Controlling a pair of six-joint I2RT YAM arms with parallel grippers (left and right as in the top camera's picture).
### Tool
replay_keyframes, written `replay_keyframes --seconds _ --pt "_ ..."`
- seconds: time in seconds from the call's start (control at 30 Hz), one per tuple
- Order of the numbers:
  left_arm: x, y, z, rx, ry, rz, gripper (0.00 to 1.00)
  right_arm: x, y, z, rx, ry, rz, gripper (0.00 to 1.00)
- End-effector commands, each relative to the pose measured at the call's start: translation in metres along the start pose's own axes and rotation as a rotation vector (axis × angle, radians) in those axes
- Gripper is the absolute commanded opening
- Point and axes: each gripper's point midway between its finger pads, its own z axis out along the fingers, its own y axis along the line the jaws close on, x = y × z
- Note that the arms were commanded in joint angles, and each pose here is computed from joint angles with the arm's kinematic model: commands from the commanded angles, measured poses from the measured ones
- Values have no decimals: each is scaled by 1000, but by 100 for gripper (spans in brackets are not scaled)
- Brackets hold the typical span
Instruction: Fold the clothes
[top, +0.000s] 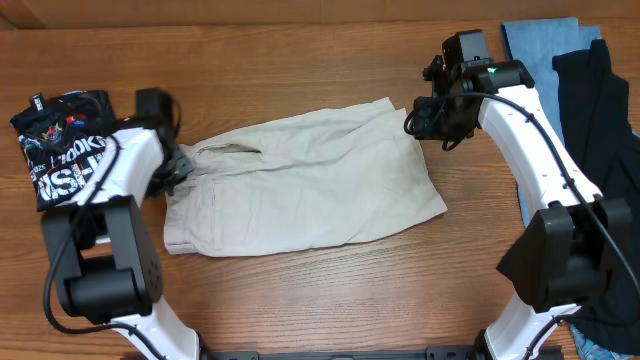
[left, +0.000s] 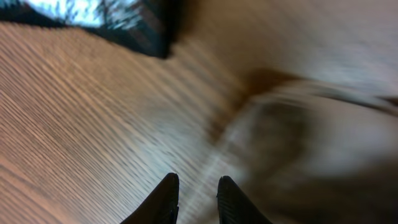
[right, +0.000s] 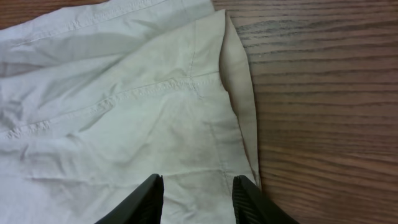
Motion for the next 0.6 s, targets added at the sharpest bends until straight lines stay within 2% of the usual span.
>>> replay_keyframes --seconds 0.0,0.1,0.23,0.43,0.57 --pt "7 5 17 58 87 -29 23 0 -1 1 -4 3 -3 40" --pt "7 1 13 130 117 -17 10 1 -1 1 -4 4 -3 40" --pt "-5 -7 -18 209 79 -7 11 1 -1 1 -3 7 -3 40" --pt "-33 -12 -94 334 -104 9 13 1 -1 1 -3 5 -3 40" --pt "-36 -20 -122 395 -176 46 13 1 -1 1 -3 5 -3 40"
